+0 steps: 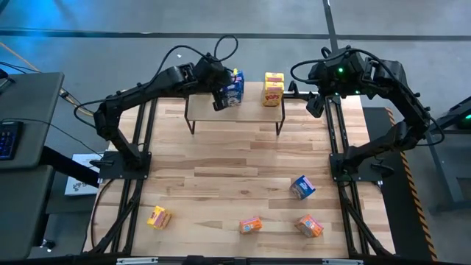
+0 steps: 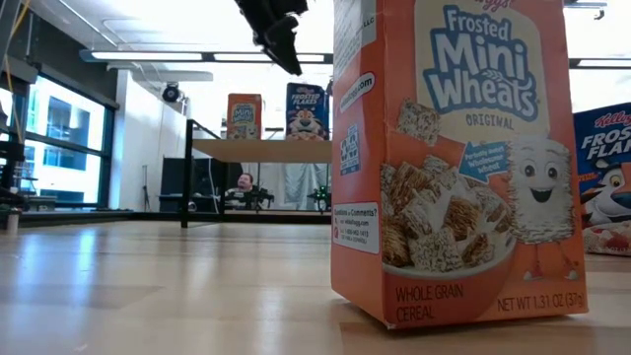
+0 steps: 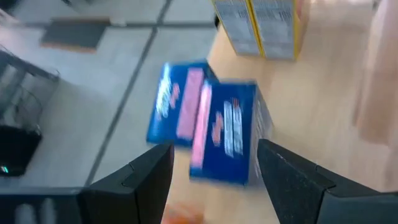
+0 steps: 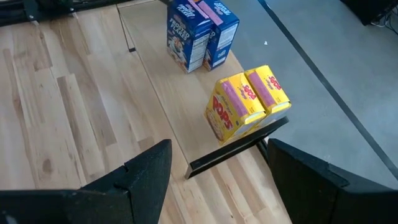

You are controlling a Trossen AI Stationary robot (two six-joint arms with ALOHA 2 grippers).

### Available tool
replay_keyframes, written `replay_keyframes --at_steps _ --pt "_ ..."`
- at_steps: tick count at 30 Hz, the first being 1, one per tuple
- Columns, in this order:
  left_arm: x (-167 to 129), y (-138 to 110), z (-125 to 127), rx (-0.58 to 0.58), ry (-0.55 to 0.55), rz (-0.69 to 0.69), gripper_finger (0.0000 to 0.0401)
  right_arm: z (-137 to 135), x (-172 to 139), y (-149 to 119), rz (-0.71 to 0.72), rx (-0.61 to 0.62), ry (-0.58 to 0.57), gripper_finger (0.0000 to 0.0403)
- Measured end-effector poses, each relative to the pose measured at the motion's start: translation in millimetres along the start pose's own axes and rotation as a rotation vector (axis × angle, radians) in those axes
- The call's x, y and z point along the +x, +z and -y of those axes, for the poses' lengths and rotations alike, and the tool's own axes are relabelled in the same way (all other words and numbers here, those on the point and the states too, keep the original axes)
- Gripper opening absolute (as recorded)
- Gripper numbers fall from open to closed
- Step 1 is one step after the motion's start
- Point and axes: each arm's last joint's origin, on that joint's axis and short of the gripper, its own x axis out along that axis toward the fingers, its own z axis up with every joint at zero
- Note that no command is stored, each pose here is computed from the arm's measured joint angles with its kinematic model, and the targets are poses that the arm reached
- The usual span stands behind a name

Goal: Stack cereal on shelf
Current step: Put the top blue cereal box on the shelf aligned with the other blue cereal box

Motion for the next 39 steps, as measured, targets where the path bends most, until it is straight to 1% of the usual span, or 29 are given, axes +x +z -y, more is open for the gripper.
replay_keyframes --at_steps 2,6,8,12,14,18,30,34,39 --pt "-6 -2 0 -0.006 -0.013 -0.041 0.0223 0 0 0 0.000 0.000 0.000 0.0257" --pt "-7 -13 5 -0.003 -0.041 -0.153 0.0223 0 0 0 0.000 0.000 0.000 0.0257" --pt "-9 -16 5 -0.008 -0.015 -0.191 0.0223 0 0 0 0.000 0.000 0.000 0.0257" --pt "-5 -19 2 -0.031 0.089 -0.220 0.0223 0 0 0 0.000 0.000 0.000 0.0257" --pt "-1 -20 0 -0.047 0.114 -0.210 0.0223 0 0 0 0.000 0.000 0.000 0.0257" --pt "7 -22 -3 -0.068 0.124 -0.194 0.0223 0 0 0 0.000 0.000 0.000 0.0257" --pt "30 -18 4 -0.065 0.115 -0.193 0.0223 0 0 0 0.000 0.000 0.000 0.0257" --pt "32 -17 4 -0.050 0.119 -0.189 0.0223 0 0 0 0.000 0.000 0.000 0.0257" --pt "32 -12 3 -0.069 0.137 -0.134 0.0223 0 0 0 0.000 0.000 0.000 0.0257"
